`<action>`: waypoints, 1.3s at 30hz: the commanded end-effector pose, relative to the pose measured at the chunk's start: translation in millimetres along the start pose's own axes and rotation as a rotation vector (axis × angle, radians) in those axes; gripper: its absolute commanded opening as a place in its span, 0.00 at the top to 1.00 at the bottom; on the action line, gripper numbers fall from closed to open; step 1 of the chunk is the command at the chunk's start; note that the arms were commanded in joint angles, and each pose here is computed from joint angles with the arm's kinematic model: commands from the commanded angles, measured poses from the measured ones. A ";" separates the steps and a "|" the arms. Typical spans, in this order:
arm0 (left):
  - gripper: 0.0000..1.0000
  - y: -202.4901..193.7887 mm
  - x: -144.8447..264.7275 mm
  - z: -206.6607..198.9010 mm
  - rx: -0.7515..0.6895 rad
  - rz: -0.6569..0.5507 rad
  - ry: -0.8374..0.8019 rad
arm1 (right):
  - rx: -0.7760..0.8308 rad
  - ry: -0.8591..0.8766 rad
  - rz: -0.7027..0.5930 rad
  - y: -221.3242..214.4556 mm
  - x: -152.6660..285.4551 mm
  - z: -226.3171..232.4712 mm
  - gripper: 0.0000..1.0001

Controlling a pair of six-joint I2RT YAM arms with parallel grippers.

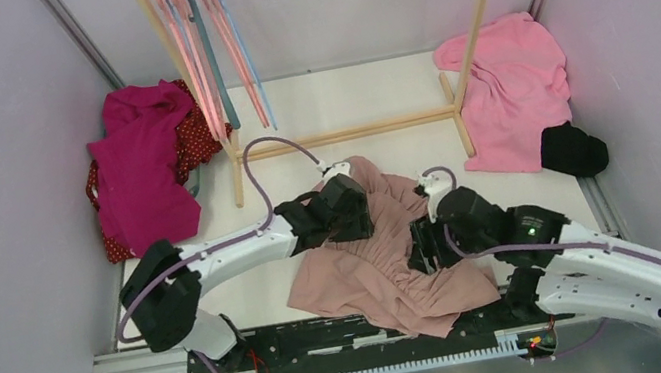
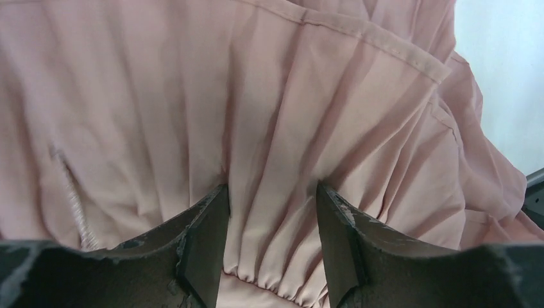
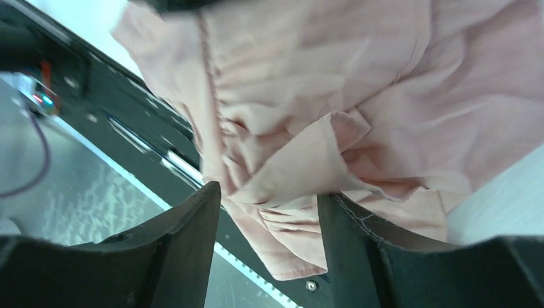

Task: Place the skirt on the hanger
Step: Adjust the skirt at the center of the board.

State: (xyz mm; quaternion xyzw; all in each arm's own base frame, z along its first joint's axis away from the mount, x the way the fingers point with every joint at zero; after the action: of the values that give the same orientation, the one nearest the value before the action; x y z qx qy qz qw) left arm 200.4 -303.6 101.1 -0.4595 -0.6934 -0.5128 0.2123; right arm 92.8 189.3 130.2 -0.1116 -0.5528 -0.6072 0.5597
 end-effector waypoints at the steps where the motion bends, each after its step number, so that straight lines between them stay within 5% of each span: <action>1: 0.40 31.3 -0.4 -53.9 -0.081 -0.059 -0.160 | -0.039 -0.108 -0.178 49.6 45.9 -1.6 0.36; 10: 0.33 29.4 -20.3 -73.2 -0.108 -0.021 -0.154 | -0.104 -0.148 -0.178 72.4 48.3 -19.2 0.34; 15: 0.18 31.9 -16.7 -79.0 -0.119 -0.011 -0.158 | -0.138 -0.129 -0.175 80.1 51.3 -30.7 0.34; 20: 0.15 39.4 -5.6 -79.7 -0.122 -0.047 -0.165 | -0.146 -0.109 -0.180 83.5 51.9 -32.1 0.35; 26: 0.18 17.6 -43.2 -85.7 -0.196 0.046 -0.113 | -0.174 -0.111 -0.176 85.6 44.9 -39.6 0.35; 28: 0.36 12.4 -52.3 -80.8 -0.208 0.060 -0.070 | -0.185 -0.111 -0.175 88.1 43.9 -43.6 0.35; 32: 0.90 17.0 -41.8 -67.2 -0.191 0.012 -0.030 | -0.214 -0.088 -0.171 97.7 38.6 -50.3 0.35; 39: 0.97 45.6 46.9 -41.8 -0.108 -0.182 -0.055 | -0.248 -0.042 -0.146 110.2 20.8 -60.5 0.37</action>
State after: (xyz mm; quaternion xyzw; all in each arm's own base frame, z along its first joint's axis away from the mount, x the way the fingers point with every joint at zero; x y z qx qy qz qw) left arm 208.1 -351.3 105.0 -0.4832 -0.6415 -0.5701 0.1732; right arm 187.5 143.6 178.6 -0.1948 -0.4971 -0.7028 0.4702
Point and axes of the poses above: each gripper's point midway between its finger pads, its own x axis back along the fingers, its own z axis along the line the jaws close on, y = z × x, the point moved 2 cm from there along x, back along the fingers, and after that the axes turned 3 degrees about x, right-handed, at the moved point
